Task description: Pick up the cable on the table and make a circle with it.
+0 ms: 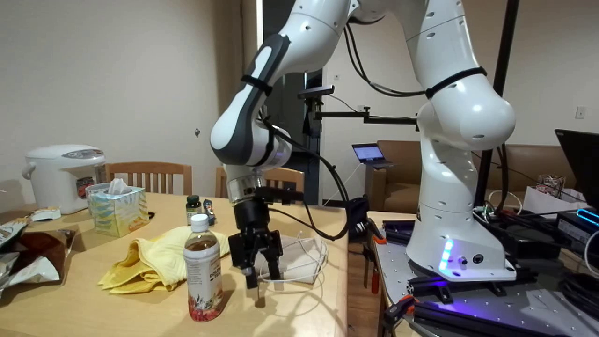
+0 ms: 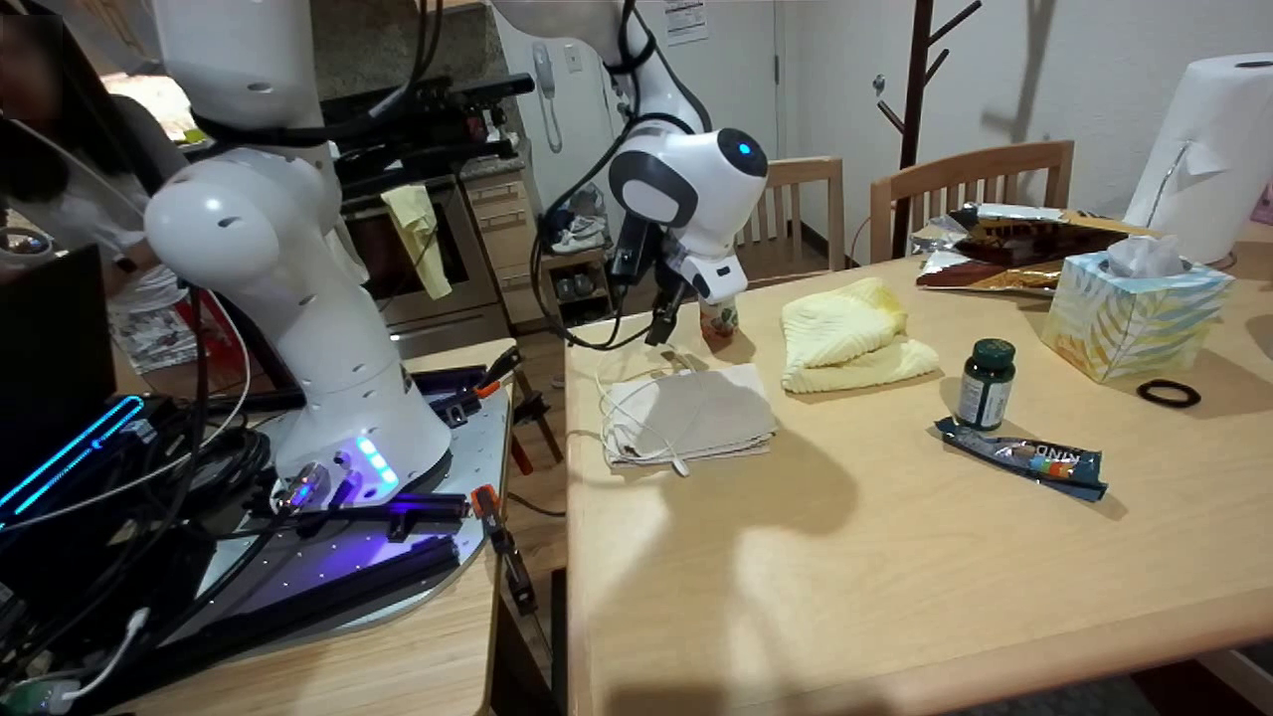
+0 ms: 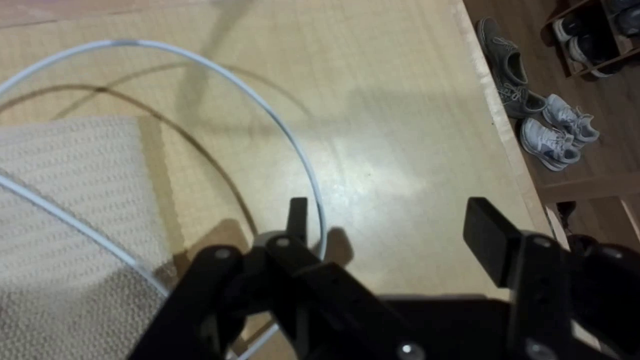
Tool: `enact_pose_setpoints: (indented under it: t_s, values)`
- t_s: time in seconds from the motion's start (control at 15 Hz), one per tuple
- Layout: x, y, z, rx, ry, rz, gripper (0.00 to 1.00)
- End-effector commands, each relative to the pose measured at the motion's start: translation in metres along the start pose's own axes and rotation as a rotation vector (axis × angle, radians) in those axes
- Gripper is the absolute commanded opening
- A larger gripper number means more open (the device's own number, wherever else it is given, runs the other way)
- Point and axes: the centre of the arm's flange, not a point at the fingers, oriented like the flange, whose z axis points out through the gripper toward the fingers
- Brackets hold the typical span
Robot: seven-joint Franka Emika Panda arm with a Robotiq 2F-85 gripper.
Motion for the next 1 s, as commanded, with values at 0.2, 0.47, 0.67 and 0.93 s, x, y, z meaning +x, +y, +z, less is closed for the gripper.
enact_pose_setpoints:
  t_s: [0.2,0.47,0.67,0.93]
  values:
    - [-0.011,0.02,0.008,-0.015,0.057,0.01,1.0]
    - [-0.019,0.026,-0.001,0.087,0.102,0.061,1.0]
    - [-0.032,0.032,-0.023,0.223,0.167,0.185,1.0]
    - [-0.047,0.041,-0.047,0.288,0.245,0.37,1.0]
